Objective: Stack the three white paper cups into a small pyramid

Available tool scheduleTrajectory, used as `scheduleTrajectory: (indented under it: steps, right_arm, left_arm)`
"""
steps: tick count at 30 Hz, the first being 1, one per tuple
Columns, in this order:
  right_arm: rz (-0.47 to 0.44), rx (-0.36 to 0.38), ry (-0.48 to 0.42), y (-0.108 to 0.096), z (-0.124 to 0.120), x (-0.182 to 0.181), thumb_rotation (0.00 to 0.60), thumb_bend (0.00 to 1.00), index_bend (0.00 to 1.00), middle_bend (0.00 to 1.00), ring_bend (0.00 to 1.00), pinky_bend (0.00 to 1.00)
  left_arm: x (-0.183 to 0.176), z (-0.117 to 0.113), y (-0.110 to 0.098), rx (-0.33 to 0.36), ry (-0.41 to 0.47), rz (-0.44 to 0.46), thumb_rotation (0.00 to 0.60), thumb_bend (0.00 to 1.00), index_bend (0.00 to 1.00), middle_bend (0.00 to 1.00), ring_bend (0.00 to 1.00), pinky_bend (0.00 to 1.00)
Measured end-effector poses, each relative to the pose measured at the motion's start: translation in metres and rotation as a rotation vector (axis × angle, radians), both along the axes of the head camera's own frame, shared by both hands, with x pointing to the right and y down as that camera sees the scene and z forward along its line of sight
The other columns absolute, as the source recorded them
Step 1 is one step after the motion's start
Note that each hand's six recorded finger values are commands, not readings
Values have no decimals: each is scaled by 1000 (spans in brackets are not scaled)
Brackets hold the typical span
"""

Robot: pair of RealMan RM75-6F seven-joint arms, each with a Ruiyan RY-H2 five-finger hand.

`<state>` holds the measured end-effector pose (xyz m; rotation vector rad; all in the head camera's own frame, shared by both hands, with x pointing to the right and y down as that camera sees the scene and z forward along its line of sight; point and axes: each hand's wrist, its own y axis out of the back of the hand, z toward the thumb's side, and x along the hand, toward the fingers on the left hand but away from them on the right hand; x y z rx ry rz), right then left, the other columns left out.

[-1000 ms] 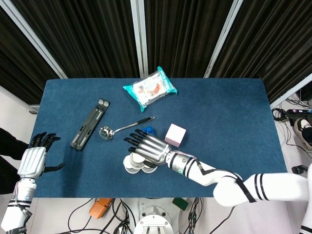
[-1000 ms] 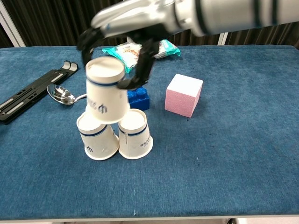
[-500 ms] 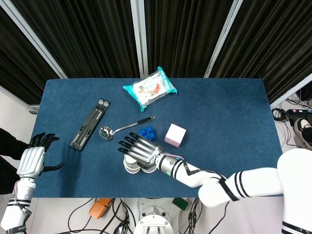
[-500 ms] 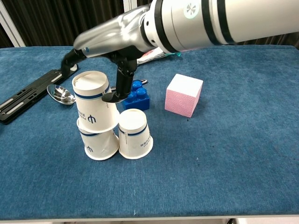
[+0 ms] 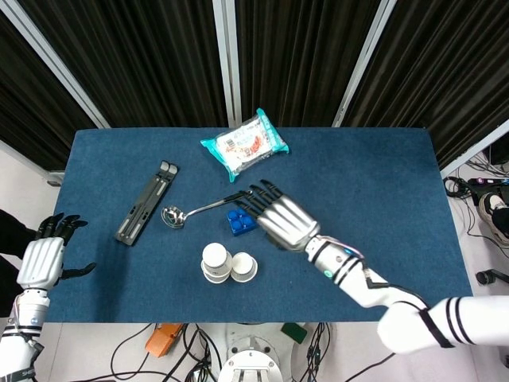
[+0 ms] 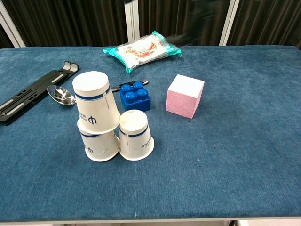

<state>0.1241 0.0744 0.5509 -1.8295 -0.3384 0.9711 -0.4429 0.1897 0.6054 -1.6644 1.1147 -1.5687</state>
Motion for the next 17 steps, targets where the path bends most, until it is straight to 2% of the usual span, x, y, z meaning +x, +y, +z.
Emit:
scheduleTrajectory:
  steps: [4, 8, 12, 15, 17]
  right_arm:
    - [151, 60, 32, 3, -4, 71, 600, 411, 0, 29, 0, 0]
    - [325, 85, 34, 21, -8, 146, 600, 397, 0, 3, 0, 0]
    - [519, 112, 18, 52, -14, 227, 600, 397, 0, 0, 0, 0]
    - [615, 134, 21, 79, -19, 274, 600, 397, 0, 0, 0, 0]
    - [644, 138, 19, 93, -21, 292, 600, 397, 0, 0, 0, 0]
  left_arm:
    - [-7, -5, -1, 23, -23, 0, 600, 123, 223, 143, 62, 0]
    - [-16, -11, -1, 55, -59, 7, 600, 123, 223, 143, 62, 0]
    - [-22, -18, 5, 69, -86, 13, 600, 123, 223, 143, 62, 0]
    - [-24, -21, 9, 68, -91, 10, 600, 123, 223, 143, 62, 0]
    - [-24, -22, 10, 70, -85, 5, 600, 123, 222, 143, 62, 0]
